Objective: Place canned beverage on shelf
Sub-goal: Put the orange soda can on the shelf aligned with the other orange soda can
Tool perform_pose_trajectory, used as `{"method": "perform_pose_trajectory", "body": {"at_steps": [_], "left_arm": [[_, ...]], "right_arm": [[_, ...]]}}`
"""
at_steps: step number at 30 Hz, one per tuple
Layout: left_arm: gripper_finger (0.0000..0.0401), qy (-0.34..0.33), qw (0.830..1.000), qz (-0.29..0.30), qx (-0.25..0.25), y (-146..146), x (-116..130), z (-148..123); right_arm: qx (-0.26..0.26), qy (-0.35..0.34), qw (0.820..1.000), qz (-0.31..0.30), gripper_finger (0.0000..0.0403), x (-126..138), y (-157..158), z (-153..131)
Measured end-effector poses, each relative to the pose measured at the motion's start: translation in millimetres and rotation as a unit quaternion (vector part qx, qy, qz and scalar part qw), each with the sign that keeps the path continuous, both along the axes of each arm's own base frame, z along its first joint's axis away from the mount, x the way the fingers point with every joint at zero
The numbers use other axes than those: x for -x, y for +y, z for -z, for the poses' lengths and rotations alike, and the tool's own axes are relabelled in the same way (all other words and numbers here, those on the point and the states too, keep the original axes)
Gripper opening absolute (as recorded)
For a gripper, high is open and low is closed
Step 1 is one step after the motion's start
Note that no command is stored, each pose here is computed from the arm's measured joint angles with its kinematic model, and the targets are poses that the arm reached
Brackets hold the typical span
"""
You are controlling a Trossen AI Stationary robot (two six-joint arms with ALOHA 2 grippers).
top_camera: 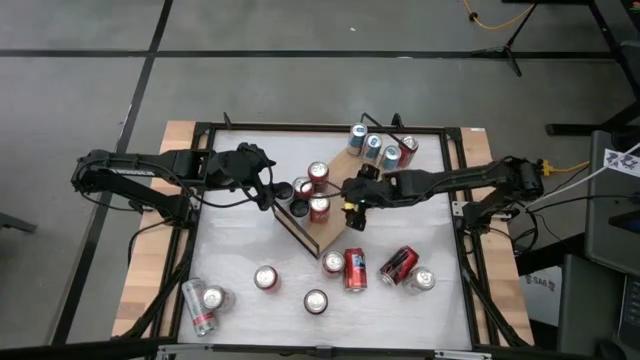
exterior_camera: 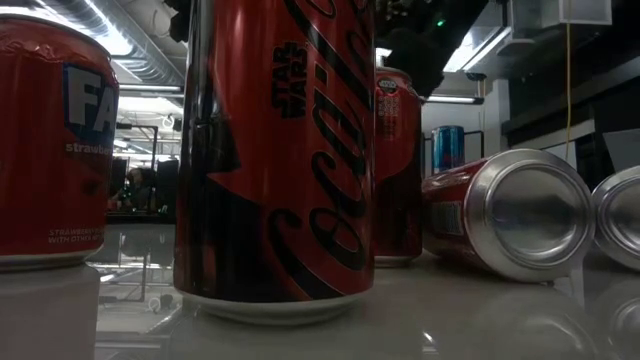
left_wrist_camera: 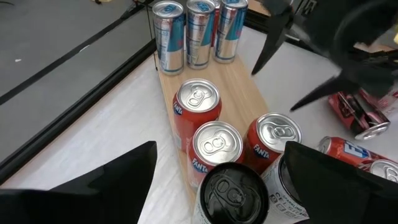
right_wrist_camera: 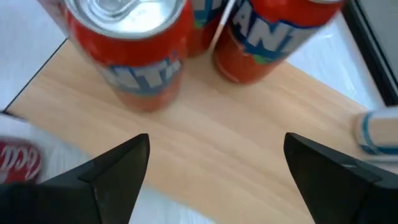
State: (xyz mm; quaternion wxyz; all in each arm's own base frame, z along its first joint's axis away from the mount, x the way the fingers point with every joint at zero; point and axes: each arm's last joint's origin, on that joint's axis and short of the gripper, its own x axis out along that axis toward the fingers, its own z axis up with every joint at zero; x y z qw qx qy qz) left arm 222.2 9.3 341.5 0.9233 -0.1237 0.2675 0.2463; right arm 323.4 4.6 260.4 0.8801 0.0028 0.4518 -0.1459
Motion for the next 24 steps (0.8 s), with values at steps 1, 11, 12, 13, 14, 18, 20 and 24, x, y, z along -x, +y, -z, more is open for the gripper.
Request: {"method": "perform_pose_trajectory", "body": {"at_steps": [1,11,12,13,14,18,20,24], "left_arm": [[0.0346,0.0,1.0,0.0,0.0,0,0,0],[0.0346,-0.002,1.0,0.0,0.0,0,0,0],[0.0346,-0.001,1.0,0.0,0.0,0,0,0],[0.0346,-0.001,1.0,0.0,0.0,0,0,0],[0.0346,-0.001,1.0,0.0,0.0,0,0,0],[0.0346,-0.001,1.0,0.0,0.0,0,0,0],[0.0346,-0.001,1.0,0.0,0.0,0,0,0],[0.0346,-0.001,1.0,0.0,0.0,0,0,0]], "right_arm": [[0.0,-0.004,1.0,0.0,0.0363,4,0,-5],[0.004,-0.101,0.995,0.022,0.0363,58,-17,-72],[0.009,-0.112,0.993,0.026,0.0363,64,-21,-78],[0.015,-0.122,0.992,0.03,0.0363,71,-26,-84],[0.019,-0.131,0.99,0.038,0.0363,77,-31,-88],[0.043,-0.153,0.984,0.077,0.0363,101,-54,-104],[0.054,-0.149,0.982,0.102,0.0363,112,-67,-107],[0.074,-0.129,0.975,0.164,0.0363,134,-93,-110]]}}
